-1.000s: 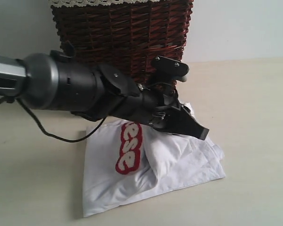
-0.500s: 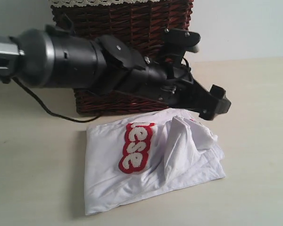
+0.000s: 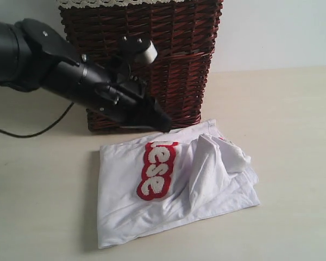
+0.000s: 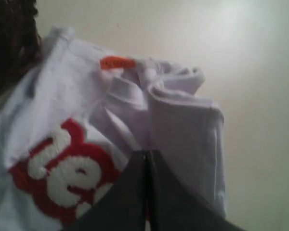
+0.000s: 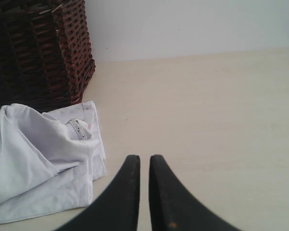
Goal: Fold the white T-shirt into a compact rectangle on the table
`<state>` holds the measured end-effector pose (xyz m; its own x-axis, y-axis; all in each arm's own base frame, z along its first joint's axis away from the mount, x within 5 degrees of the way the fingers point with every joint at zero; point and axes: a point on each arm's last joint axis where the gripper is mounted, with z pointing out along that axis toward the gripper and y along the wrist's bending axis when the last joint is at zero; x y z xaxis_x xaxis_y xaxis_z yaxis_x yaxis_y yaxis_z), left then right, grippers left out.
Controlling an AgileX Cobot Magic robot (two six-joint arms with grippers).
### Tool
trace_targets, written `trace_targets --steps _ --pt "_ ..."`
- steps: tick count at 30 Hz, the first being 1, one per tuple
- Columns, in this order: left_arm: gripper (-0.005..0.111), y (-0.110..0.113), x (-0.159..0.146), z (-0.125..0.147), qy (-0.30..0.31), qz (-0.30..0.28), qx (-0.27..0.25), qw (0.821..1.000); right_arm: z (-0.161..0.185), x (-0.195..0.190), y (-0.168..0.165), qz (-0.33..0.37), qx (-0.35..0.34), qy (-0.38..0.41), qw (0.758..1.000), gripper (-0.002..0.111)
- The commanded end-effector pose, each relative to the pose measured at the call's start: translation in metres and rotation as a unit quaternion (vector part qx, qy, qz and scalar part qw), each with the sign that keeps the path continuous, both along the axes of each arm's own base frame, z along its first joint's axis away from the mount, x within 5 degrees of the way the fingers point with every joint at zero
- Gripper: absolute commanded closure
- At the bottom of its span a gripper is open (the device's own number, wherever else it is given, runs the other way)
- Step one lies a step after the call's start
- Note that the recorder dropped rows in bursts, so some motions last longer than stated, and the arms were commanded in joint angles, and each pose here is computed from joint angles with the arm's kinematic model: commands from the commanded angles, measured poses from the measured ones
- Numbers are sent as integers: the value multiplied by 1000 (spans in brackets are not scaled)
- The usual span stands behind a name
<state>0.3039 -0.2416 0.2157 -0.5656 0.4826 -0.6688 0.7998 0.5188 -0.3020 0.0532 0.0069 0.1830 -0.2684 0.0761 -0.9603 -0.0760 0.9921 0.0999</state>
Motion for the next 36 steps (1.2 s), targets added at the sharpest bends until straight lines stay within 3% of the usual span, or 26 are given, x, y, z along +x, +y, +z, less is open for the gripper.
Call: trace_targets --steps 1,10,16,20,24,27,31,36 --pt "107 -10 -15 -29 29 -34 -4 999 -1 0 0 0 1 -3 1000 99" --pt "107 -53 -41 -42 -17 -87 -16 996 -1 0 0 0 1 -3 1000 99" --pt "107 -77 -71 -48 -3 -151 -23 988 -1 0 0 0 1 -3 1000 99" --pt "107 -71 -61 -33 -6 -108 -48 993 -1 0 0 0 1 -3 1000 99" --pt "107 -37 -27 -3 -53 -20 -64 996 -1 0 0 0 1 -3 1000 99" --pt "107 -18 -5 -12 -56 22 -50 997 -1 0 0 0 1 -3 1000 99" --pt "107 -24 -4 -41 -20 5 -41 999 -1 0 0 0 1 -3 1000 99" --pt "107 -44 -21 -74 13 -59 -30 998 -1 0 0 0 1 -3 1000 99"
